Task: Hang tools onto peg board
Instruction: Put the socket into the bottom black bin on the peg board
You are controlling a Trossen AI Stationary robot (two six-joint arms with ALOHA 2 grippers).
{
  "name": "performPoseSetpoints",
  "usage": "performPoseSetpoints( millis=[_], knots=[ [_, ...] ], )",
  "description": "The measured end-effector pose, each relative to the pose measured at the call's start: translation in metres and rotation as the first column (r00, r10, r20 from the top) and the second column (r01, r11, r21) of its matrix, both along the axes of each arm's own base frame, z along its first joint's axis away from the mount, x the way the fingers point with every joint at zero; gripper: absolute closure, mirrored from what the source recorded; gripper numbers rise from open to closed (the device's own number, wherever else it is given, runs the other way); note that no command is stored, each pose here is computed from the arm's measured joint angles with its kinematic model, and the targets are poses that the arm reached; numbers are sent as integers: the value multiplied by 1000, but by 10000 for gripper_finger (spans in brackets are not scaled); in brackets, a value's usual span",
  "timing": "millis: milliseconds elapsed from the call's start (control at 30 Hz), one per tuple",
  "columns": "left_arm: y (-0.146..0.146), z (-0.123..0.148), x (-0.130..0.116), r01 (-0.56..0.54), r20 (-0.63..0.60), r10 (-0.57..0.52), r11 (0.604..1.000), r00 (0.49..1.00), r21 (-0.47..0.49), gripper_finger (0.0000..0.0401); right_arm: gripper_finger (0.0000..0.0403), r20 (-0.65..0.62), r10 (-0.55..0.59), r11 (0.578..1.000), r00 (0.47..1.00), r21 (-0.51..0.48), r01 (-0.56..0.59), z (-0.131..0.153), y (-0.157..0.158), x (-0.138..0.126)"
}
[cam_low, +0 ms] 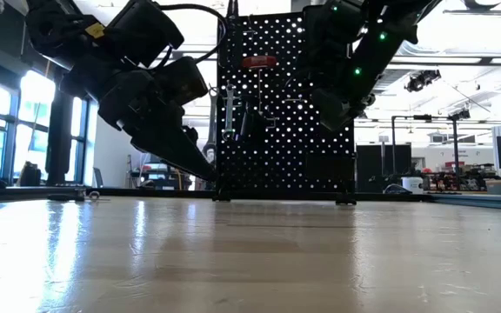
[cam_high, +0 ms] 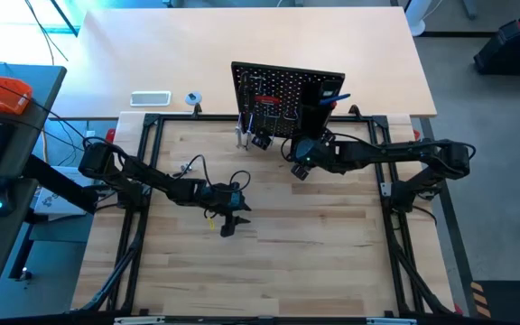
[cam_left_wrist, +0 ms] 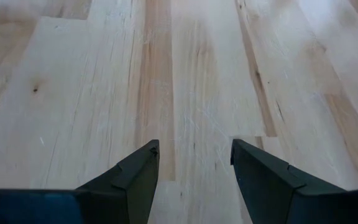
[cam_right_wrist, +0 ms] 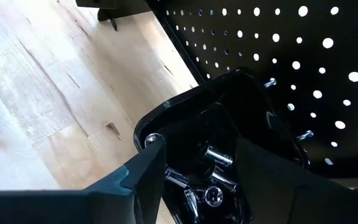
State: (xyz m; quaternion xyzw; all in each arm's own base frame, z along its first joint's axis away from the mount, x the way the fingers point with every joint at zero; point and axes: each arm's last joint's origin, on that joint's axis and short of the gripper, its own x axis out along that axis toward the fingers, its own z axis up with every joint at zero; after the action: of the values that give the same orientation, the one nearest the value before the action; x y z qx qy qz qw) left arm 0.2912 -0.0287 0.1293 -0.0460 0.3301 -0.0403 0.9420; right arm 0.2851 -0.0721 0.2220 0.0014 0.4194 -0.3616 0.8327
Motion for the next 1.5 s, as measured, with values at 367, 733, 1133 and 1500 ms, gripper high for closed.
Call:
performPoseSetpoints(
  millis=[367,733,1133,1500],
  knots=[
    [9,0,-14,-151,-123,169,977,978,148,206,215,-10,97,995,995,-20,-97,0,28,6],
    [30,36,-47,-364,-142,418,883,897,295,206,215,-19,226,974,974,-22,-226,0,65,8],
    [50,69,-96,-615,-126,685,708,717,348,206,215,-65,342,939,938,-6,-343,-3,102,3],
    [61,86,-116,-716,-69,760,635,646,291,206,215,-77,390,921,918,8,-390,-4,125,-3]
  ],
)
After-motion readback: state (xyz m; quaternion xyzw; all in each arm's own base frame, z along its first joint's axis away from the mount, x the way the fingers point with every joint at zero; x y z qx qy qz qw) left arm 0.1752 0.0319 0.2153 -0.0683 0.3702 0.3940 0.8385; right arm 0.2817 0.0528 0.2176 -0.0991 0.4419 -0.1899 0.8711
